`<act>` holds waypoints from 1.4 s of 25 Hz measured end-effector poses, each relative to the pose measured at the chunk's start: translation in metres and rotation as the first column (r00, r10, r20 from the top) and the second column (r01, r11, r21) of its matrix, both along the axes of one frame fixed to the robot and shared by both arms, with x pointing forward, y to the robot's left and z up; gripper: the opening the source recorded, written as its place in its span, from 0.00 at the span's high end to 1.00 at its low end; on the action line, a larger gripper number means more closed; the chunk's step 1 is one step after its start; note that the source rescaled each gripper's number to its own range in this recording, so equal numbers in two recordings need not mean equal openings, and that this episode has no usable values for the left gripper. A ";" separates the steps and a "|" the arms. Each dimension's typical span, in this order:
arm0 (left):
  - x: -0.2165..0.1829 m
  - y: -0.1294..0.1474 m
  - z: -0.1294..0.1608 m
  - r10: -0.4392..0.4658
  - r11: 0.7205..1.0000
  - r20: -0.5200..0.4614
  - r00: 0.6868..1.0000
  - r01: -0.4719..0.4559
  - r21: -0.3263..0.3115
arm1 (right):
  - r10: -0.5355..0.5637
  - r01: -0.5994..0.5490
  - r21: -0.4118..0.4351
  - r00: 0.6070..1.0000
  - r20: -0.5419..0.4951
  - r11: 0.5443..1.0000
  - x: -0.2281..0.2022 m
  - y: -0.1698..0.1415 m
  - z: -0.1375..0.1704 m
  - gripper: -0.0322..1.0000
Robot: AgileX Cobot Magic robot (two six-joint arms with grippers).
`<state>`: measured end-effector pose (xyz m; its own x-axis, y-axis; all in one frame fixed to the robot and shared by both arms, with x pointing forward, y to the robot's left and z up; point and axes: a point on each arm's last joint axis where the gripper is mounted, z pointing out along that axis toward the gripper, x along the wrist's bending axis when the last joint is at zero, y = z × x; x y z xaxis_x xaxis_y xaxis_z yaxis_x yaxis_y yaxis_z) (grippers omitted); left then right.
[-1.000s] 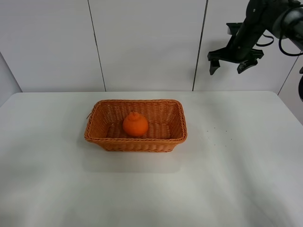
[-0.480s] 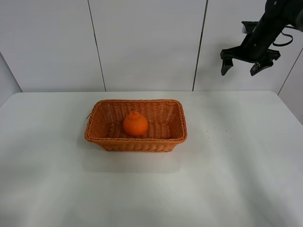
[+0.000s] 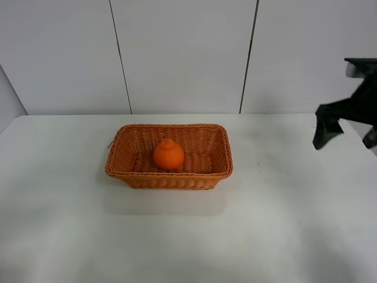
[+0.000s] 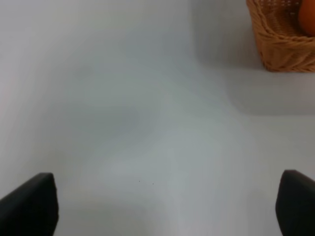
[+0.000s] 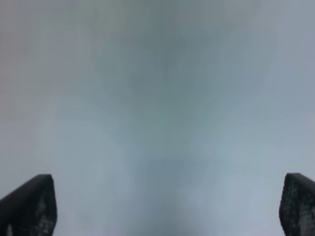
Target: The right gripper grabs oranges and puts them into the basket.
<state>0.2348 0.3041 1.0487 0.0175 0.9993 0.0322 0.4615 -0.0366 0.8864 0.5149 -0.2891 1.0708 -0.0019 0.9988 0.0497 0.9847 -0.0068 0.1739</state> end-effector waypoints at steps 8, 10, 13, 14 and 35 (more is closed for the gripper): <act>0.000 0.000 0.000 0.000 1.000 0.000 1.000 0.000 0.000 | -0.004 0.003 0.003 0.981 0.192 1.000 -0.137 -0.003 -0.014 0.00; 0.000 0.000 0.000 0.000 1.000 0.000 1.000 0.000 0.000 | 0.000 -0.001 0.002 0.954 0.298 1.000 -0.163 -0.003 -0.017 0.00; 0.000 0.000 0.000 0.000 1.000 0.000 1.000 0.000 0.000 | 0.010 -0.010 -0.002 0.906 0.424 1.000 -0.197 -0.004 -0.025 0.00; 0.000 0.000 0.000 0.000 1.000 0.000 1.000 0.000 0.000 | 0.010 -0.010 -0.002 0.886 0.464 1.000 -0.208 -0.004 -0.028 0.00; 0.000 0.000 0.000 0.000 1.000 0.000 1.000 0.000 0.000 | 0.012 0.001 -0.015 0.575 0.818 1.000 -0.280 -0.007 -0.017 0.00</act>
<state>0.2348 0.3041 1.0487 0.0175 0.9993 0.0322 0.4615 -0.0366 0.8864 0.2348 -0.2964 1.0542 -0.0411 0.9991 0.0116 0.4240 0.0070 0.9056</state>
